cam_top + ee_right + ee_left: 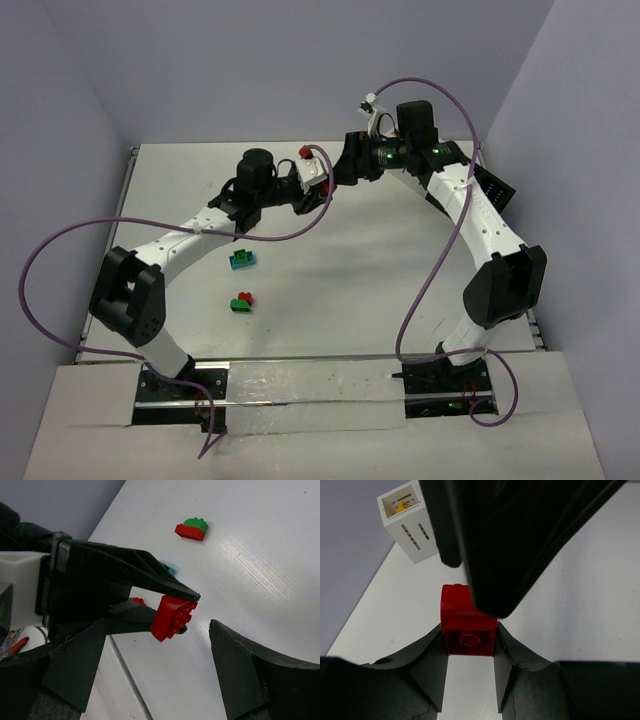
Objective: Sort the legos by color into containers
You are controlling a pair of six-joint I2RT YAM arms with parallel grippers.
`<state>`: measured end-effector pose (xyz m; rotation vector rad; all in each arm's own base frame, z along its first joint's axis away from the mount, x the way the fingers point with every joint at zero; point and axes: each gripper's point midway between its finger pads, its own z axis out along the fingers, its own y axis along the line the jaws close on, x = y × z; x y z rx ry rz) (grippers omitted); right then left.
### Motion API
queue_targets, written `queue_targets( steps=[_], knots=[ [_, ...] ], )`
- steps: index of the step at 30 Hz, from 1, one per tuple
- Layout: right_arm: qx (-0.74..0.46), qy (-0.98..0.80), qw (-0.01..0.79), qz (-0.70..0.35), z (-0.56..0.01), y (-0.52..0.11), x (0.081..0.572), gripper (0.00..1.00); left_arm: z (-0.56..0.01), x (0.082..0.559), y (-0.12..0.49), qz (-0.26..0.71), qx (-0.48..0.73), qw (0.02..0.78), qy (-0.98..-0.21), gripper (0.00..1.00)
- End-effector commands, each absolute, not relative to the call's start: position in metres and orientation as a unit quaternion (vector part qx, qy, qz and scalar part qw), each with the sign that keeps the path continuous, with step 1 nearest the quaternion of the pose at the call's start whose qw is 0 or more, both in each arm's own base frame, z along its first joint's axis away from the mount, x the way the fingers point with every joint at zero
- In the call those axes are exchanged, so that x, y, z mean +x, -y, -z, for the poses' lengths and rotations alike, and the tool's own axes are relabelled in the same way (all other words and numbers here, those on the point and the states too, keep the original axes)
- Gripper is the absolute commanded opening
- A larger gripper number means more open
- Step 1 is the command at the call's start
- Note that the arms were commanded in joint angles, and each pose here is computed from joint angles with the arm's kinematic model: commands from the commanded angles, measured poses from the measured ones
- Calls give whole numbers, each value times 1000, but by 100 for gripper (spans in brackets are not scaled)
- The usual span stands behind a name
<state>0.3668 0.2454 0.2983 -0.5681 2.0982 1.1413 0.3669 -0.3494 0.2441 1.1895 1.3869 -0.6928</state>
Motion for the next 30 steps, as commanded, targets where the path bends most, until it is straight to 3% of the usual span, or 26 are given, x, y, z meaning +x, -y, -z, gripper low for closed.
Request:
queue_targets(
  steps=[1, 10, 14, 16, 19, 20, 21, 22, 23, 24, 30],
  knots=[
    [-223, -808, 365, -405, -303, -255, 382, 88, -285, 366, 353, 275, 506, 604, -550, 0],
    [-250, -826, 352, -363, -279, -263, 371, 73, -287, 366, 357, 273, 502, 608, -551, 0],
    [-260, -829, 347, -353, -272, -262, 367, 57, -288, 367, 358, 274, 499, 608, -553, 0],
    [-263, -829, 348, -349, -271, -261, 366, 38, -287, 369, 358, 274, 496, 607, -558, 0],
    [-267, -830, 346, -345, -269, -259, 364, 23, -286, 371, 358, 272, 493, 606, -563, 5],
    [-267, -832, 347, -342, -269, -257, 364, 13, -286, 373, 359, 272, 491, 604, -566, 18],
    [-267, -834, 347, -336, -268, -254, 363, 0, -284, 374, 359, 272, 488, 600, -572, 40],
    [-267, -833, 348, -336, -270, -254, 363, 0, -284, 376, 359, 270, 487, 601, -574, 43],
    [-260, -838, 349, -331, -270, -247, 365, 0, -284, 376, 359, 272, 484, 595, -581, 85],
    [-252, -839, 357, -323, -274, -235, 369, 0, -282, 375, 357, 276, 482, 589, -587, 99],
    [-179, -857, 410, -257, -286, -134, 406, 0, -286, 366, 339, 281, 448, 586, -614, 99]
  ],
)
